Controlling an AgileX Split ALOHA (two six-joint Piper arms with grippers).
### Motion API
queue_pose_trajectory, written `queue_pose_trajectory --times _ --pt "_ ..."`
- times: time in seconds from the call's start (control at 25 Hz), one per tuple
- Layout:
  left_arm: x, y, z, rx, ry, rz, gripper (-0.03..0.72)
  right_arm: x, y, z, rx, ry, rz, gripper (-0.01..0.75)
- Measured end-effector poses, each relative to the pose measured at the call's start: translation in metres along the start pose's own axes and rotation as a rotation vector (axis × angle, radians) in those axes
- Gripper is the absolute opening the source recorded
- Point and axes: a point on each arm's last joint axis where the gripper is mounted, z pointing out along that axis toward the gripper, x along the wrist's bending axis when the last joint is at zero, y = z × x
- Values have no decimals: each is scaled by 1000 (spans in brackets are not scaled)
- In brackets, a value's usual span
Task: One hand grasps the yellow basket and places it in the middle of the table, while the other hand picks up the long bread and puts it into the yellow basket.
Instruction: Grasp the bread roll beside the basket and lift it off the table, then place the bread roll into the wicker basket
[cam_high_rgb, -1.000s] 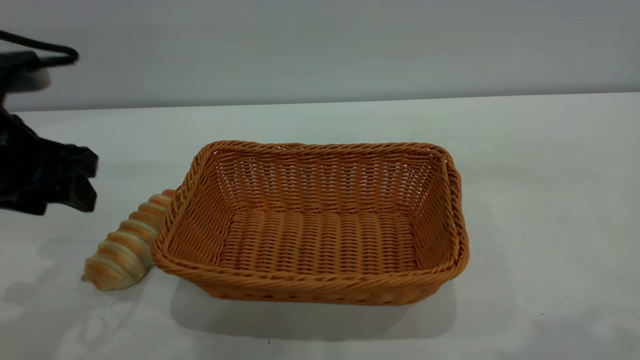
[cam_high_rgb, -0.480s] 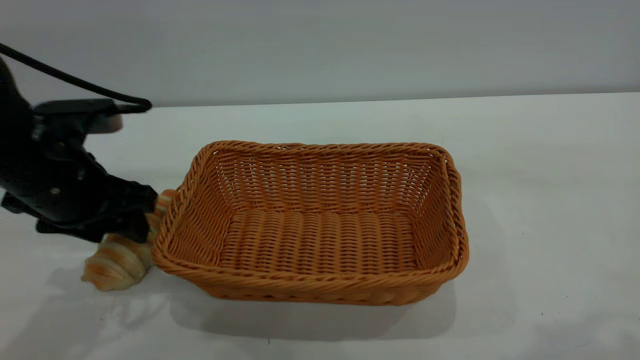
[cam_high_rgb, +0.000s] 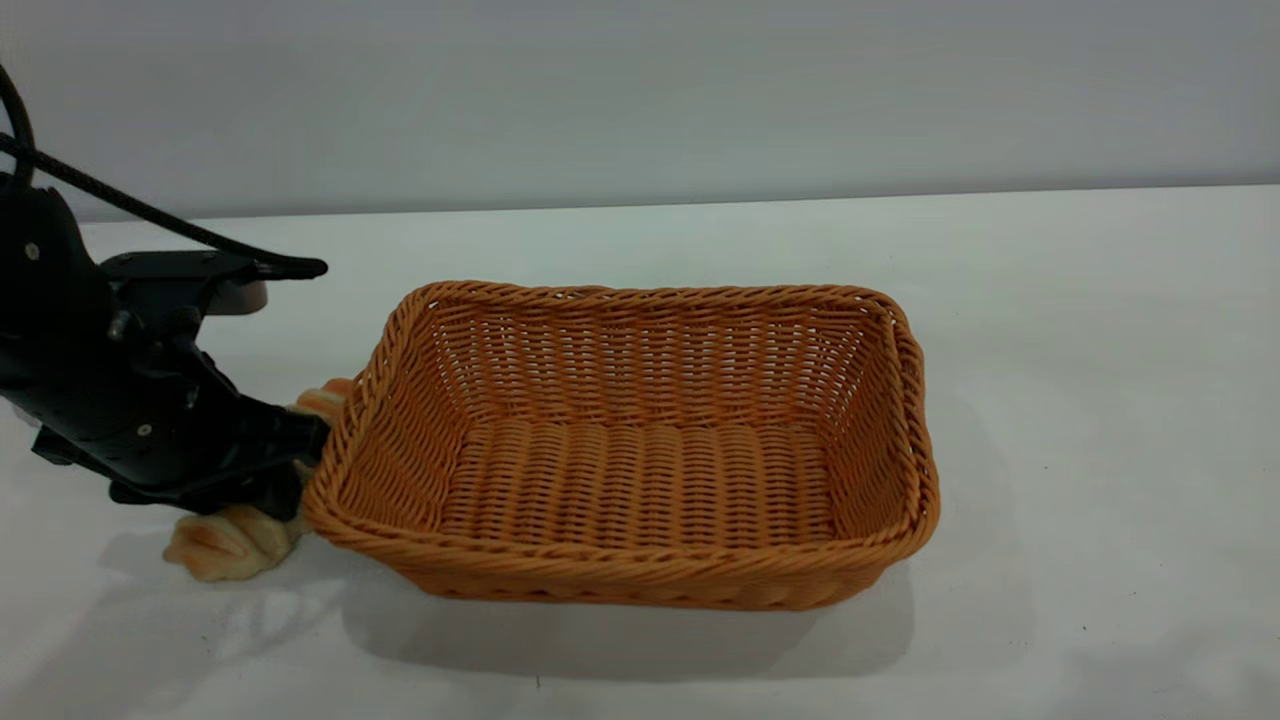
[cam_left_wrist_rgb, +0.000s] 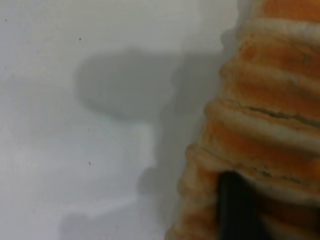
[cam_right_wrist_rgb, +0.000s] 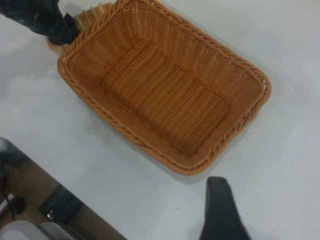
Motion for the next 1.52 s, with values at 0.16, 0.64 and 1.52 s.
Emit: queue_pose_trajectory --times 0.16,0.64,1.52 --pt "0 0 1 -3 1 2 103 0 0 0 0 0 0 531" --pt "-9 33 -79 -142 -41 38 78 0 0 0 1 0 0 531" --pt "-140 50 -97 -253 -238 301 78 3 0 -3 -18 21 -8 531"
